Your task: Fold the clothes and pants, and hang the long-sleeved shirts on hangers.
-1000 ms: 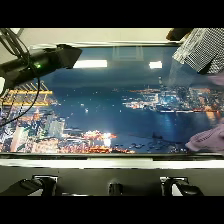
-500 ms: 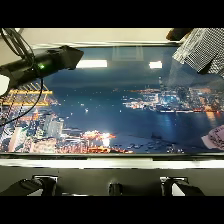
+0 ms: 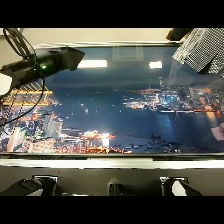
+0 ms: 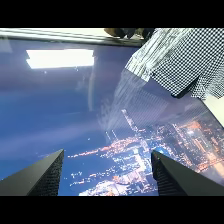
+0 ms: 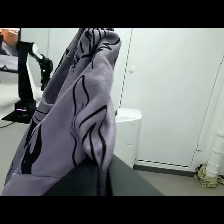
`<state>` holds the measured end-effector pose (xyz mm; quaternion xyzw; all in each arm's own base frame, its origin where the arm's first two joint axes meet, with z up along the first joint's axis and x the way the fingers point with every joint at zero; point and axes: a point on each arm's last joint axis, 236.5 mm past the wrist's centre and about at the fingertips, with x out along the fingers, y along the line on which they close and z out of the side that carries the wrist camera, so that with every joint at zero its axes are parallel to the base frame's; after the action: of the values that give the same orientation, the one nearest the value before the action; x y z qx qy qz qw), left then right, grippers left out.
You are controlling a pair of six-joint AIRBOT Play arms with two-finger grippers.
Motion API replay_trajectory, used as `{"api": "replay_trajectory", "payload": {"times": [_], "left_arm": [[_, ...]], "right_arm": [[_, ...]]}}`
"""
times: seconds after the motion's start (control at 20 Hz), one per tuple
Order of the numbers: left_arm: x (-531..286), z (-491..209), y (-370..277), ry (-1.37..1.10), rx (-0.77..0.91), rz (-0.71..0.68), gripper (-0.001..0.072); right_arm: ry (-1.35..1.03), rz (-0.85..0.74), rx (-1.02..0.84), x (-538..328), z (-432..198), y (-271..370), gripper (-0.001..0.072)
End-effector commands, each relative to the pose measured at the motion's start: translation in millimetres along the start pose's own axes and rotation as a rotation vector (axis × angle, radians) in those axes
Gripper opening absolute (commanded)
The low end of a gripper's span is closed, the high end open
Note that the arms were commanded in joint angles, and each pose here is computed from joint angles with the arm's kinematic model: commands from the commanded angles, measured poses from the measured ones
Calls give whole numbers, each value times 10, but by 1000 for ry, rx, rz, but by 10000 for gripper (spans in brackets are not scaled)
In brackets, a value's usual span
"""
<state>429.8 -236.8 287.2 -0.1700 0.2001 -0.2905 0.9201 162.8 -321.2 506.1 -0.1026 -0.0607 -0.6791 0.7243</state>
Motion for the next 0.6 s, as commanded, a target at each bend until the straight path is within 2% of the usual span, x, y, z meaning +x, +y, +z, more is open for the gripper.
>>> {"api": "replay_trajectory", "payload": {"times": [0.0,0.3,0.55], "left_arm": [[31,-26,19,7,-2,2,615],[77,-71,51,20,-7,7,615],[82,-74,54,20,-7,7,615]], "right_arm": [[43,-51,67,161,-154,-254,31],[120,-120,116,314,-417,-559,32],[124,-119,113,348,-450,-545,32]]}}
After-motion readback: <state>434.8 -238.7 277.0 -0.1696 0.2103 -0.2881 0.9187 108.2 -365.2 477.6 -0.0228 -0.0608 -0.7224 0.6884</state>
